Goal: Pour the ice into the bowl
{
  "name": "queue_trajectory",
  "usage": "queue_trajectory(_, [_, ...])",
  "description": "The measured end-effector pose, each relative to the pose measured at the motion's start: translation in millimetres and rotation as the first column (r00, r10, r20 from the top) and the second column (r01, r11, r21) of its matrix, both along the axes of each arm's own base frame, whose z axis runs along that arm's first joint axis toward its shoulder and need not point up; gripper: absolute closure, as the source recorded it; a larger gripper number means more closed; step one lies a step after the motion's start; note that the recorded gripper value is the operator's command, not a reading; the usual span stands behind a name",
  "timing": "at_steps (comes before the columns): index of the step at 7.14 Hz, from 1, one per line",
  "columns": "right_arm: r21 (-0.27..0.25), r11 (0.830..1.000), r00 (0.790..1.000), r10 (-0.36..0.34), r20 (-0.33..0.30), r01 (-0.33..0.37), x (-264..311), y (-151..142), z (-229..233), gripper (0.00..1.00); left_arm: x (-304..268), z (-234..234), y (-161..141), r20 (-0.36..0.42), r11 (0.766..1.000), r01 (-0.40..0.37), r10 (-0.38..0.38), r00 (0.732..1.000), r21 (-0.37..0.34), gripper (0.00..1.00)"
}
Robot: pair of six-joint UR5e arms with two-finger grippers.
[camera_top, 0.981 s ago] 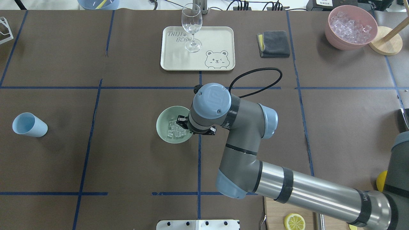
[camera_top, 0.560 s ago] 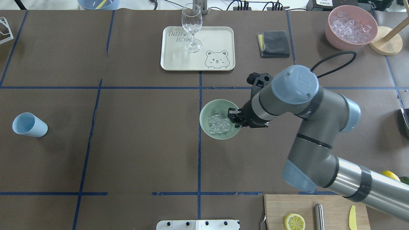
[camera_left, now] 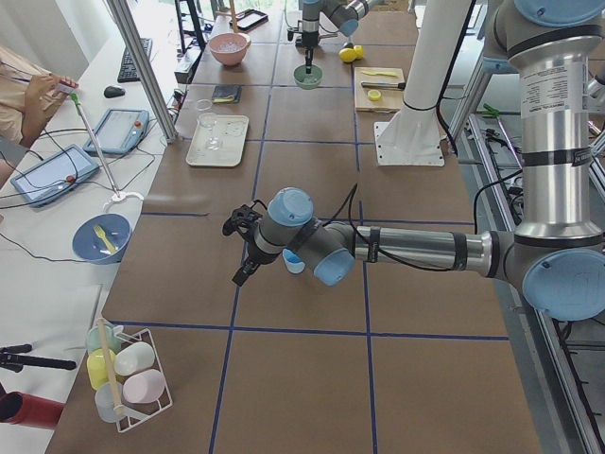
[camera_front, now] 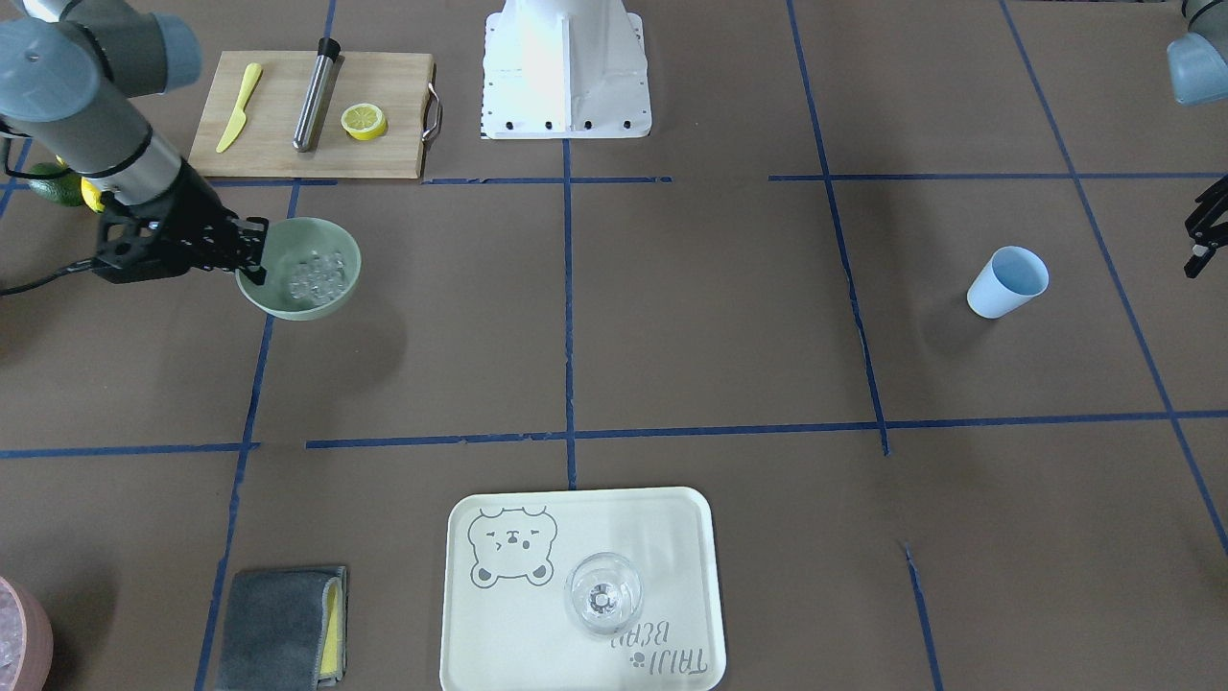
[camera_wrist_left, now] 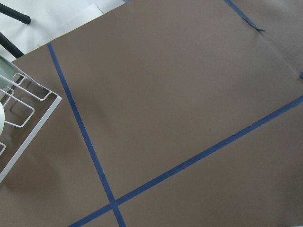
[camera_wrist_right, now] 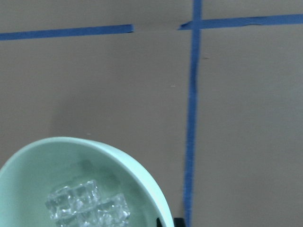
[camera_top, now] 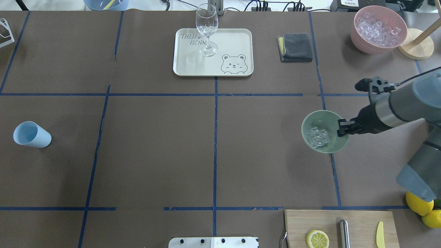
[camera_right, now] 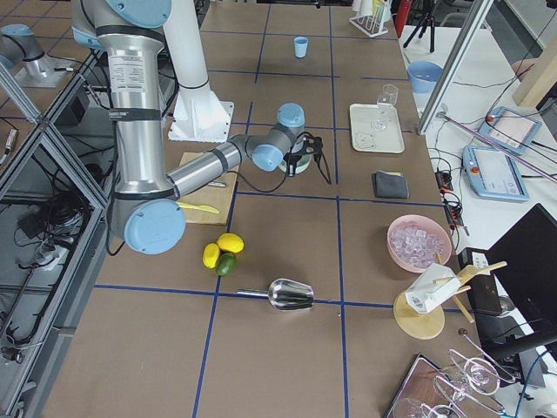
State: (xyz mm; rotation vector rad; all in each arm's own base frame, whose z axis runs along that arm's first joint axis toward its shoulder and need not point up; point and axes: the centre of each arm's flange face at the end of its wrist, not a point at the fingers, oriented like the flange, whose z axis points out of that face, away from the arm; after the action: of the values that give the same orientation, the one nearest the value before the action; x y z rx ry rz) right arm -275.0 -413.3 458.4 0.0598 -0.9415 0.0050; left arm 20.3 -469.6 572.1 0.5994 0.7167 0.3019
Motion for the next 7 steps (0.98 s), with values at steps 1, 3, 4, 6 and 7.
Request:
queue_trajectory(1, [0.013,1.000,1.000,-0.022,0.019,0.021,43,-4,49,1.00,0,0,0,-0.001,1.000,0.000,0.000,1.000,0.000,0.00])
queue_trajectory(3, [0.027,0.998,0.996,-0.054,0.071,0.052,91,-19,112,1.00,-1,-2,1,-0.002,1.000,0.001,-0.001,1.000,0.004,0.00])
queue_trajectory(4, [0.032,0.998,0.995,-0.057,0.084,0.055,95,-27,118,1.00,-1,-2,1,-0.002,1.000,0.002,-0.001,1.000,0.004,0.00])
queue_trajectory(6, [0.006,0.999,0.994,-0.044,0.095,0.044,92,-36,122,1.00,-1,-2,1,0.000,1.000,0.004,-0.004,1.000,0.004,0.00])
queue_trajectory(7, [-0.009,0.999,0.995,-0.042,0.093,0.043,90,-38,127,1.00,-1,-1,1,0.001,1.000,0.005,-0.005,1.000,0.004,0.00])
